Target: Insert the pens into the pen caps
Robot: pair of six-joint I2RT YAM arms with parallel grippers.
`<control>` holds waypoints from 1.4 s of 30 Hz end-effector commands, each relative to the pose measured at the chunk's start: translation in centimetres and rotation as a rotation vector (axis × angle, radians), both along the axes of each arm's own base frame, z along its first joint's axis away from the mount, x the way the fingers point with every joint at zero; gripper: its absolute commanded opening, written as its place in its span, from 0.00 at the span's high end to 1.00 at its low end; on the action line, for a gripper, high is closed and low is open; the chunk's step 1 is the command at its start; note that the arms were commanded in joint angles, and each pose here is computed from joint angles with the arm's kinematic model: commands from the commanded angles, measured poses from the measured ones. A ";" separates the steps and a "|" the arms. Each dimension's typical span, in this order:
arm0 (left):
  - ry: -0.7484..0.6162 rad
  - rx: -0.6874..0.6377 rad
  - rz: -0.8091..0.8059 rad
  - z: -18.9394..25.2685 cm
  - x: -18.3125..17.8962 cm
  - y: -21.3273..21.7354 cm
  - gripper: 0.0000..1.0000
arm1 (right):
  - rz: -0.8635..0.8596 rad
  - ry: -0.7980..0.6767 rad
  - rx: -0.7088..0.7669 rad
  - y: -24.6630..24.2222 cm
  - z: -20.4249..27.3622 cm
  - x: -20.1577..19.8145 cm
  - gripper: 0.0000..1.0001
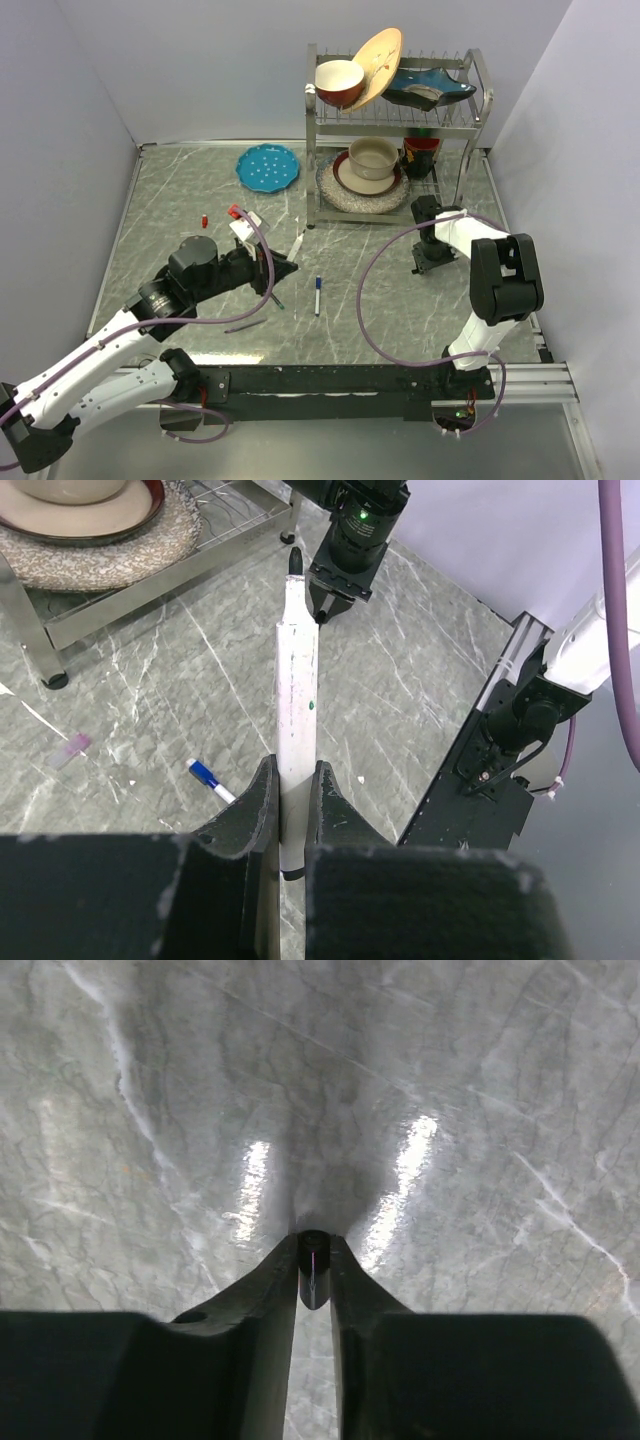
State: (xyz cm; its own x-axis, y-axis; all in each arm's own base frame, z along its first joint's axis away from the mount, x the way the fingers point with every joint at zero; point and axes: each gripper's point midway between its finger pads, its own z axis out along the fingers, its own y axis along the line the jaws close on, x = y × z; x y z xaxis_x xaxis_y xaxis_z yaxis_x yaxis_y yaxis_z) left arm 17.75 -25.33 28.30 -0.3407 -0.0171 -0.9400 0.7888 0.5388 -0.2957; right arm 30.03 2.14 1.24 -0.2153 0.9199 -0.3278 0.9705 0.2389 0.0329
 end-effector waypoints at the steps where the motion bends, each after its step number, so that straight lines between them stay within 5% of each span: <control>1: -0.059 -0.040 -0.005 1.9 -0.2 0.2 0.99 | 0.122 0.004 -0.058 -0.8 -0.1 0.1 0.92; 6: -0.067 -0.052 0.008 2.2 -0.2 0.5 0.99 | 0.276 -0.041 -0.004 0.7 -0.6 0.7 1.00; 18: -0.085 -0.062 0.061 2.7 0.2 1.4 0.99 | 1.090 -0.236 0.150 13.5 -0.2 -2.3 0.99; 42: -0.088 -0.066 0.095 2.7 0.5 1.9 0.99 | 1.227 -0.018 -0.010 14.1 -2.0 -4.1 0.68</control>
